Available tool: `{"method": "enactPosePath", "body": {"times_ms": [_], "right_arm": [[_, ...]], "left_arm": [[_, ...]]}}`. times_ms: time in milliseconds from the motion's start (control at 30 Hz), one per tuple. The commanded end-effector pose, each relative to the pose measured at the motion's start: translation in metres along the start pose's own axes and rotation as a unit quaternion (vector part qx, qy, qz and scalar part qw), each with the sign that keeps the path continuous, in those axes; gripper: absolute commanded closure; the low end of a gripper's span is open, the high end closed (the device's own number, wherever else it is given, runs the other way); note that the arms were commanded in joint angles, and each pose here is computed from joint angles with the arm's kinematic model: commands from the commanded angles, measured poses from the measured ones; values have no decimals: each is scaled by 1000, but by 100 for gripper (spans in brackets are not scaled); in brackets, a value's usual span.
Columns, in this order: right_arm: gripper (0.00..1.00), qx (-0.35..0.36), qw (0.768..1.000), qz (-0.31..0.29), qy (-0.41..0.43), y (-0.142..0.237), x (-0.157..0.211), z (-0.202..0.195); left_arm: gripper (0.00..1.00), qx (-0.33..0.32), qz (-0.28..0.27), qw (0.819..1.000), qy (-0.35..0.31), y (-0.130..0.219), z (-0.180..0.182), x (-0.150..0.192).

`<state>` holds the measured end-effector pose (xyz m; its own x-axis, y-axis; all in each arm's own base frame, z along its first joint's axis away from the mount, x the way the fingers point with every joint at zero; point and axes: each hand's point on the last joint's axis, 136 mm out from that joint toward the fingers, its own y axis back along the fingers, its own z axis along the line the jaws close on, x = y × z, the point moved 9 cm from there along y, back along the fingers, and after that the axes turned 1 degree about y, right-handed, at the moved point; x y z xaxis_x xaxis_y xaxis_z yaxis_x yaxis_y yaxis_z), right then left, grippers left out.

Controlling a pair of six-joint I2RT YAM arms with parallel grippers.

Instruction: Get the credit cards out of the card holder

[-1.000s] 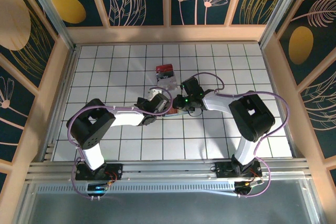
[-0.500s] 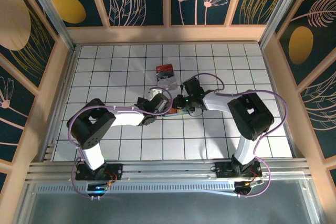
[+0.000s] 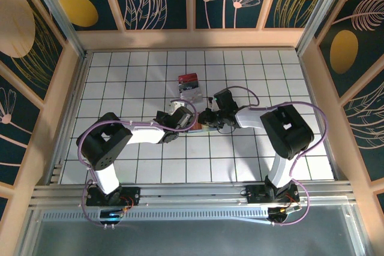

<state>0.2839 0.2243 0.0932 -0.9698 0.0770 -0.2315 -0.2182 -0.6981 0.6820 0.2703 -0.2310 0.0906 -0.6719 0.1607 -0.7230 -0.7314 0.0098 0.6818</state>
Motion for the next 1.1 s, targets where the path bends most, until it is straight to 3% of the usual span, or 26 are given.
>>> {"method": "enactPosePath", "body": {"times_ms": [0,567,1067], "right_arm": [[80,-86,996,0,20,11,-2,23],[84,-146,989,-5,15,5,-1,21],[97,-133,991,-31,8,26,-6,8]], "left_arm": [[1,-2,57,998,-36,-9,2,28],[1,7,63,998,-30,-8,1,29],[1,-17,73,996,-38,-9,6,34]]}}
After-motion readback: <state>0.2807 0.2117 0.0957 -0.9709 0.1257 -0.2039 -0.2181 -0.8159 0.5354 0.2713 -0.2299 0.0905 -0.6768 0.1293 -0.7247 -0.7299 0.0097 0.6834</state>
